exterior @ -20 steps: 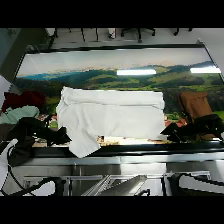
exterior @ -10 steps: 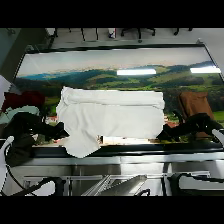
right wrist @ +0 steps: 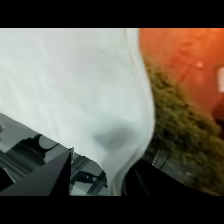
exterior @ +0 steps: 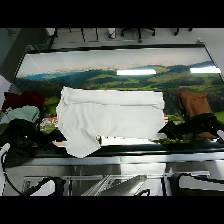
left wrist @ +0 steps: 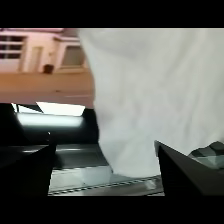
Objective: Fold the shirts.
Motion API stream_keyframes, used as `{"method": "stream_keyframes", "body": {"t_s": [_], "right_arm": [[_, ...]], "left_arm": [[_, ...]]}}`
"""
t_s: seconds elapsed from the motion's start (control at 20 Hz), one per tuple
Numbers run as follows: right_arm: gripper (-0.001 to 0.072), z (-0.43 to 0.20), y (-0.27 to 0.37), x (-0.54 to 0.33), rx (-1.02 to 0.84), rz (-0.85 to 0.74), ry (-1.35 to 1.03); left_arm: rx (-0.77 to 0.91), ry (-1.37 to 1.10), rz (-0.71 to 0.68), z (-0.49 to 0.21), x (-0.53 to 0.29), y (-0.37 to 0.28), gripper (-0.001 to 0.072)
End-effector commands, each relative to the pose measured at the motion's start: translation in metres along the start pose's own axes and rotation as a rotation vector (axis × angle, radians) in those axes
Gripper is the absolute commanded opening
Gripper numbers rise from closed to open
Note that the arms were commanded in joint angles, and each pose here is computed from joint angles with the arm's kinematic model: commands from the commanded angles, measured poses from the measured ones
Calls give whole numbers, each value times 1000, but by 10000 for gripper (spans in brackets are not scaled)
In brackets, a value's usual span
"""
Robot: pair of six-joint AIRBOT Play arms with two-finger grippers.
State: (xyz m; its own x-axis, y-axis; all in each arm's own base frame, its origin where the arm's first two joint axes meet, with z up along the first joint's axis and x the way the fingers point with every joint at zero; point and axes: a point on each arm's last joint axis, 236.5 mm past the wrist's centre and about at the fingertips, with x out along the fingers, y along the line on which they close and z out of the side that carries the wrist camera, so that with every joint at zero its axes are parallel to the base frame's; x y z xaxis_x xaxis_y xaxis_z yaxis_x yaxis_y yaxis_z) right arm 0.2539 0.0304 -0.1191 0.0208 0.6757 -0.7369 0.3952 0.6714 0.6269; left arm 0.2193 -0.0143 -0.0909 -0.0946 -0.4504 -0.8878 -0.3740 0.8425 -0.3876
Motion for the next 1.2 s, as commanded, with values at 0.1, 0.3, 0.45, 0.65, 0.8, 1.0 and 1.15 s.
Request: {"method": "stream_keyframes", "body": {"t_s": [0.1,0.3,0.45,0.65,0.8,1.0,1.15], "right_arm": [[457,12,-28,-18,63,-24,-75],[457,15,-24,-15,46,-19,-80],[456,14,-20,-12,31,-21,-71],[455,15,-14,-4,0,-38,-66],[401,15,1,2,-24,-8,-60],[20,12,15,9,-65,12,-42],[20,10,17,0,-66,14,-52]], "left_arm": [[-67,-43,-90,1,19,-3,702],[-23,24,-140,-3,47,-29,702],[41,80,-126,-4,53,-43,203],[120,65,-117,5,44,-61,19],[150,66,-127,10,32,-71,19],[211,28,-133,11,5,-84,19],[257,1,-125,-7,-21,-93,18]]}}
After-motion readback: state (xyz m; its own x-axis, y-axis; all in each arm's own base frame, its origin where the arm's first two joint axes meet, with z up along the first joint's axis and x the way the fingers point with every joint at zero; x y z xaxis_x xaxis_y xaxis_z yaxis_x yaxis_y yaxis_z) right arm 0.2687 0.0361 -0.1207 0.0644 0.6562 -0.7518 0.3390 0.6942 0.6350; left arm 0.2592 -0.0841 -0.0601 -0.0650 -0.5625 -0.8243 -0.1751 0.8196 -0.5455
